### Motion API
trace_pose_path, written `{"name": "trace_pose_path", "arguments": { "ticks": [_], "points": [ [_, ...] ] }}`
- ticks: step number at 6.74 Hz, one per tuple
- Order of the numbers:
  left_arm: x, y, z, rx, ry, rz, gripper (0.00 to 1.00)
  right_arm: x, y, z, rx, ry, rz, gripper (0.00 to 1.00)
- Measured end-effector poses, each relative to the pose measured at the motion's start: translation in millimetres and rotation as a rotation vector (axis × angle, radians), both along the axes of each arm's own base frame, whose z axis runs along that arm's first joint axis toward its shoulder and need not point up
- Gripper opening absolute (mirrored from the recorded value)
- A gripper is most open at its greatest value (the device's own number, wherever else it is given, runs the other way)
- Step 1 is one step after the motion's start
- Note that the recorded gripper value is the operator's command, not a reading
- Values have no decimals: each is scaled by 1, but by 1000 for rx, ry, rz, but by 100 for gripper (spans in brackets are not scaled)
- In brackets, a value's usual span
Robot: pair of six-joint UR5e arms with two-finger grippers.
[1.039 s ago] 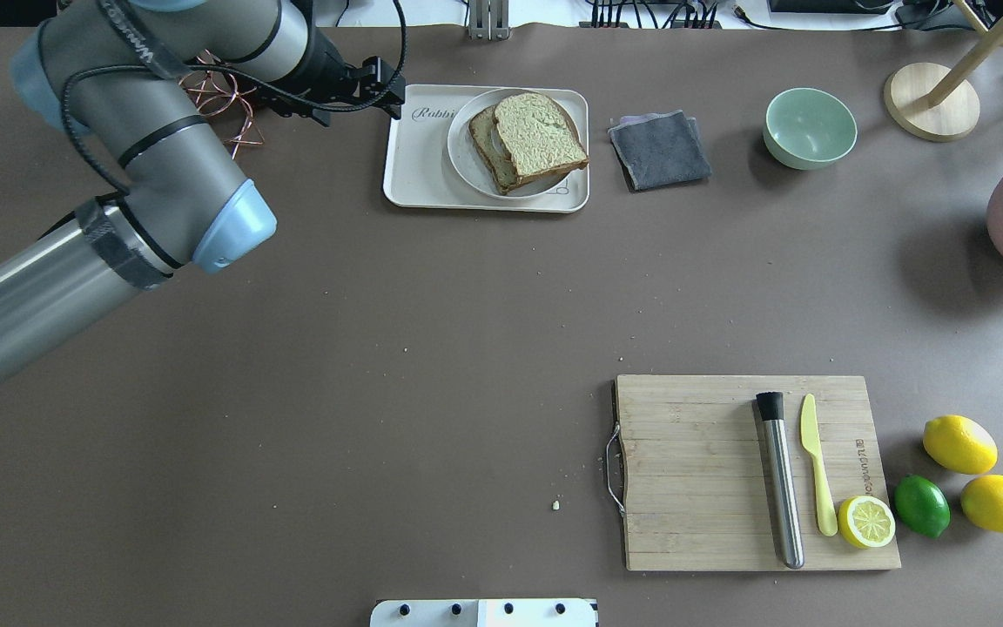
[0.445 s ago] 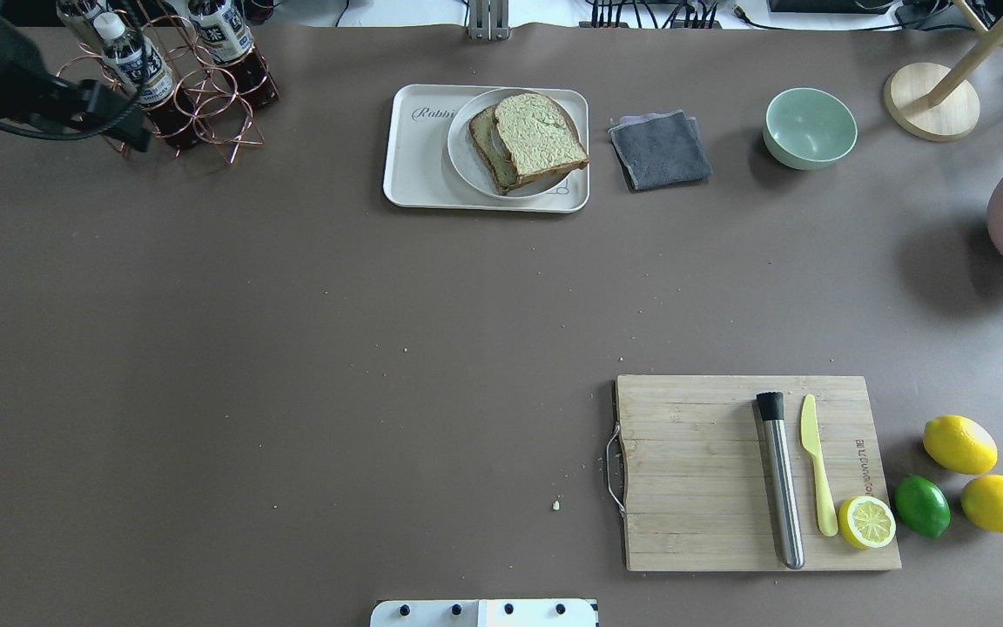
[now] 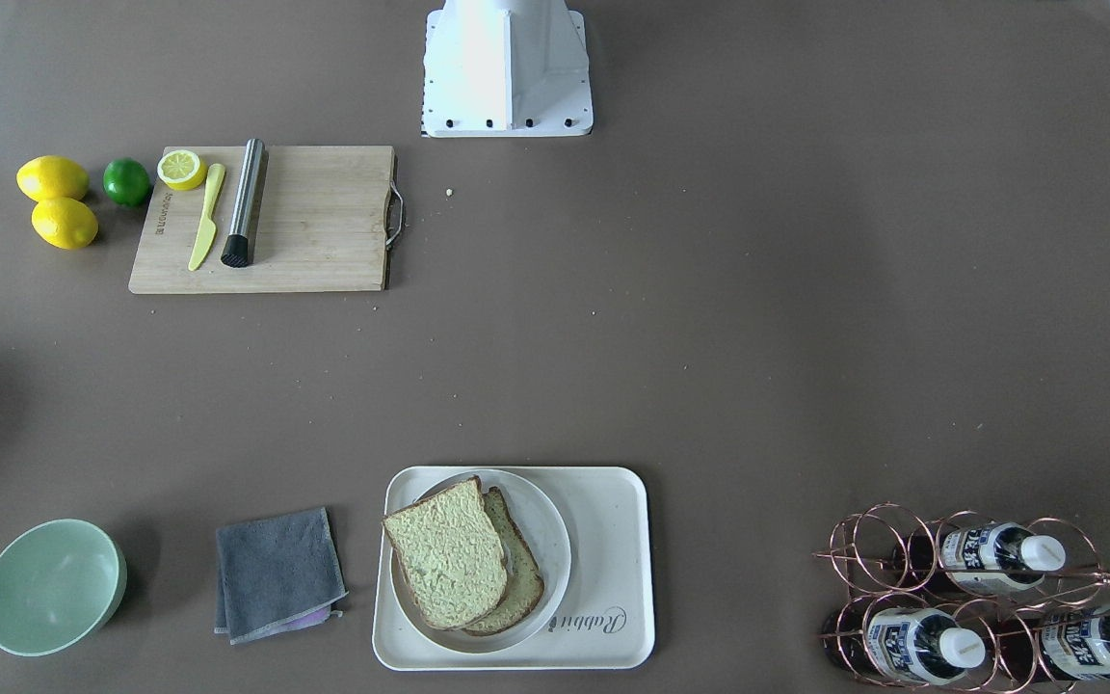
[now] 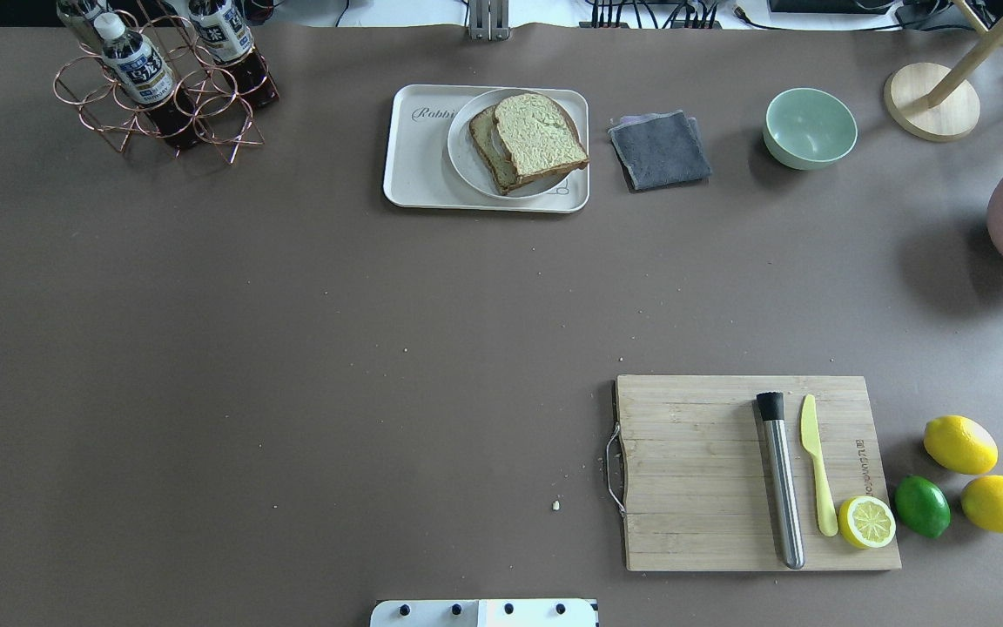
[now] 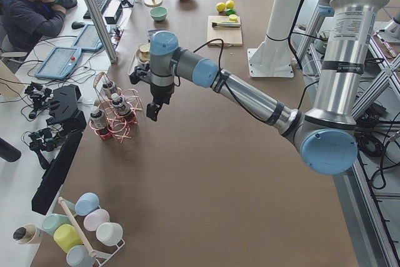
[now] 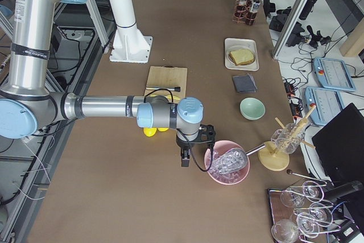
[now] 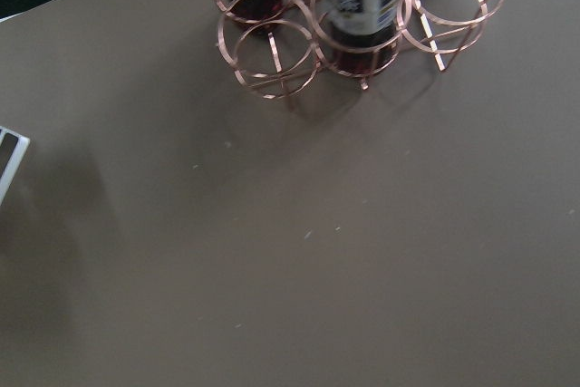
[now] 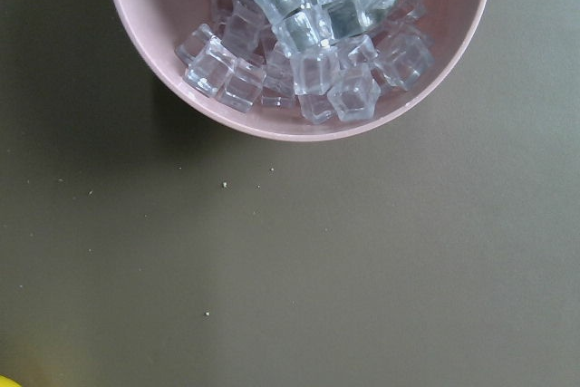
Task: Make sandwich and place on tray
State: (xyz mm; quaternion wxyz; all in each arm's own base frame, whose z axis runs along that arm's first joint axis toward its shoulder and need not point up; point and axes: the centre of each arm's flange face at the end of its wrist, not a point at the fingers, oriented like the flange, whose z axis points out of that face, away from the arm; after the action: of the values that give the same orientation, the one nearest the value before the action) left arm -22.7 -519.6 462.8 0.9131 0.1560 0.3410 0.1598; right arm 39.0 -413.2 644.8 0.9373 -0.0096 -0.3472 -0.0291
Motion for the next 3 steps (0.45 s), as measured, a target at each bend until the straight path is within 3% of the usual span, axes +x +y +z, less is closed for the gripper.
{"name": "trace_pose_path", "arguments": {
  "ticks": [1,3],
  "points": [
    [-27,7,43,-18,-20,24,98,0,0,0,-2,0,1,100],
    [-82,32,104,-115,-11,-61,98,0,0,1,-1,-2,0,100]
  ]
}}
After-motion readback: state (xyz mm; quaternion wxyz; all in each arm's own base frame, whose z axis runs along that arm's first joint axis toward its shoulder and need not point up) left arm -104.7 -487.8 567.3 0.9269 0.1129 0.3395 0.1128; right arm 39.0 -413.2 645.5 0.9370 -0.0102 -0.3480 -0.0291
